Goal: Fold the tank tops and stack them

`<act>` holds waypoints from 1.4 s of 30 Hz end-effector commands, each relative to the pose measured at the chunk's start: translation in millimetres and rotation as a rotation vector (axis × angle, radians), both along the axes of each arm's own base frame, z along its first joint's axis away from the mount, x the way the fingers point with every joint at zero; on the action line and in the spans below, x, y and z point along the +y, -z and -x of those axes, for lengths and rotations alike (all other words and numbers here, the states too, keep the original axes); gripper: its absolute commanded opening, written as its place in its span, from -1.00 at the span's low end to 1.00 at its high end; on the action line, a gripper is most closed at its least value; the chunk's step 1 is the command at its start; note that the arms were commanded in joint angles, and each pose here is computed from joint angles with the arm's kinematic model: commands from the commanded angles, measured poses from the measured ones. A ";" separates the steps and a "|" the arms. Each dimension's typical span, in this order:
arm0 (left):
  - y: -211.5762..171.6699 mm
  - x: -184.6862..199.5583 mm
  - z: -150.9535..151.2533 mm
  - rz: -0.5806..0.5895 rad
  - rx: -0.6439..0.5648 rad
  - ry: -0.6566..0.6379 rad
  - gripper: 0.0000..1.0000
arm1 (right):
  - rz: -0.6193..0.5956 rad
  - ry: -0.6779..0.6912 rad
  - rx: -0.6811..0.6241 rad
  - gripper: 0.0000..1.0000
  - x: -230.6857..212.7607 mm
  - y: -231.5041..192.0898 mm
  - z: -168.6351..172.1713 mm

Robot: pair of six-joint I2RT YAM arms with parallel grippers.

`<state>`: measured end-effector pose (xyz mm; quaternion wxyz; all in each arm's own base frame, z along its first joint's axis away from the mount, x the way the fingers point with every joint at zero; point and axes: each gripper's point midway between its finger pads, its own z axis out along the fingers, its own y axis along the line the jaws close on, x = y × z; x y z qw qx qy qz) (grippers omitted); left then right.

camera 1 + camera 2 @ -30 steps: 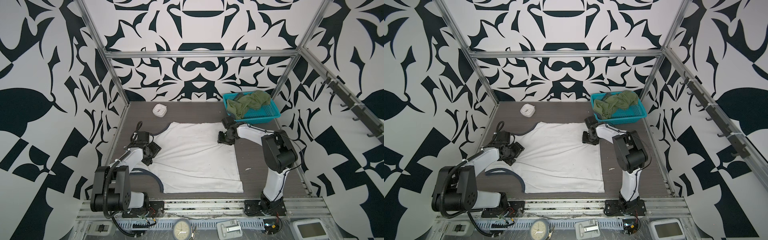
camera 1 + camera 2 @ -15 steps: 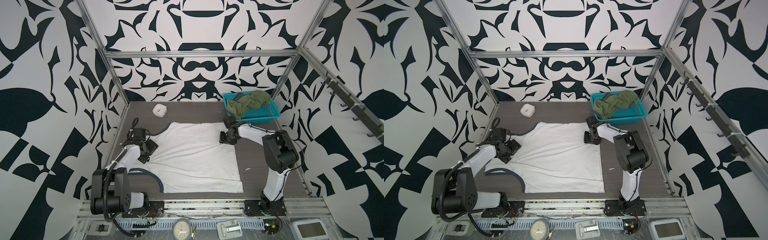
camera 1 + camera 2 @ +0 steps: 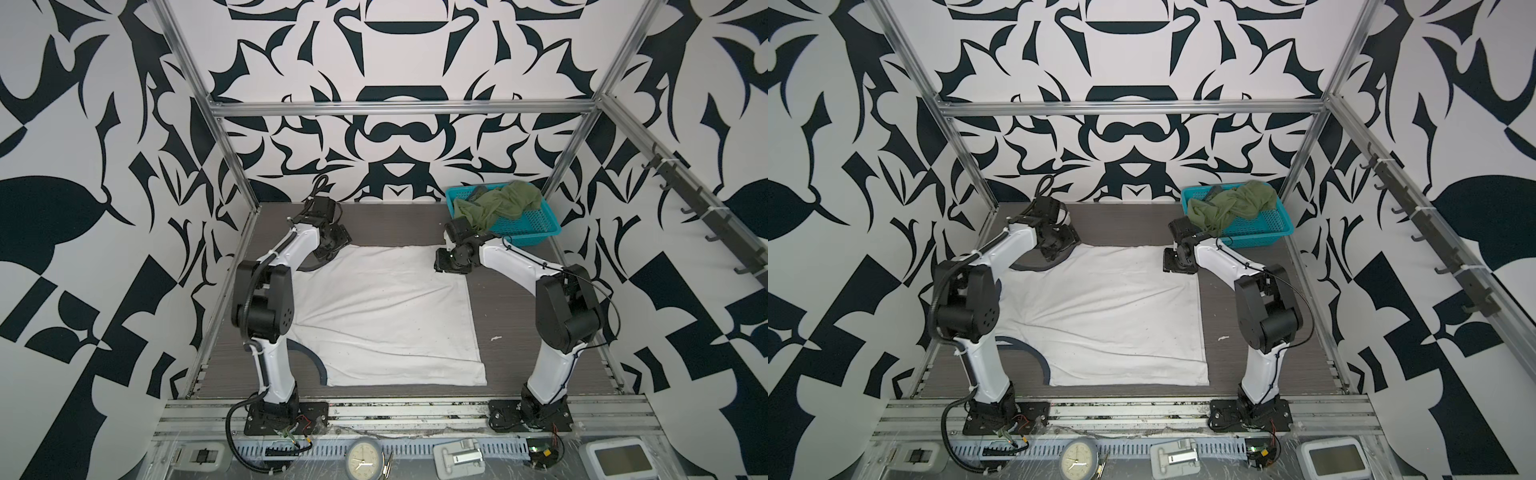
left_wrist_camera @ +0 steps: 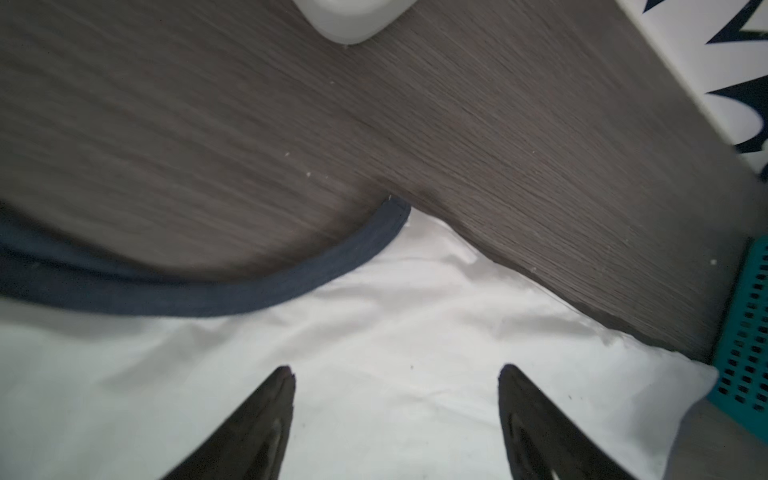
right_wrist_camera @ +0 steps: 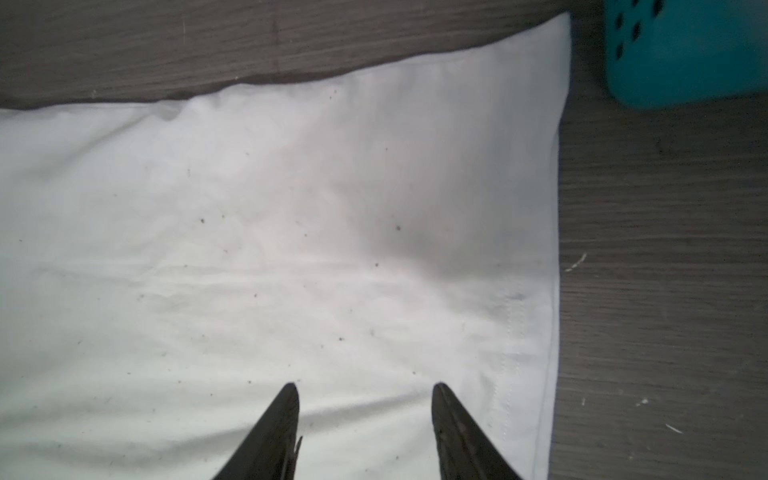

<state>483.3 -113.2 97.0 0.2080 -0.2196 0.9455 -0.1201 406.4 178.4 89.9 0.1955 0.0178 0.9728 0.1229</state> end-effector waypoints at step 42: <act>57.0 63.5 -16.5 -0.133 0.031 -0.060 -0.76 | 0.044 -0.005 -0.136 0.00 29.8 -3.3 -136.3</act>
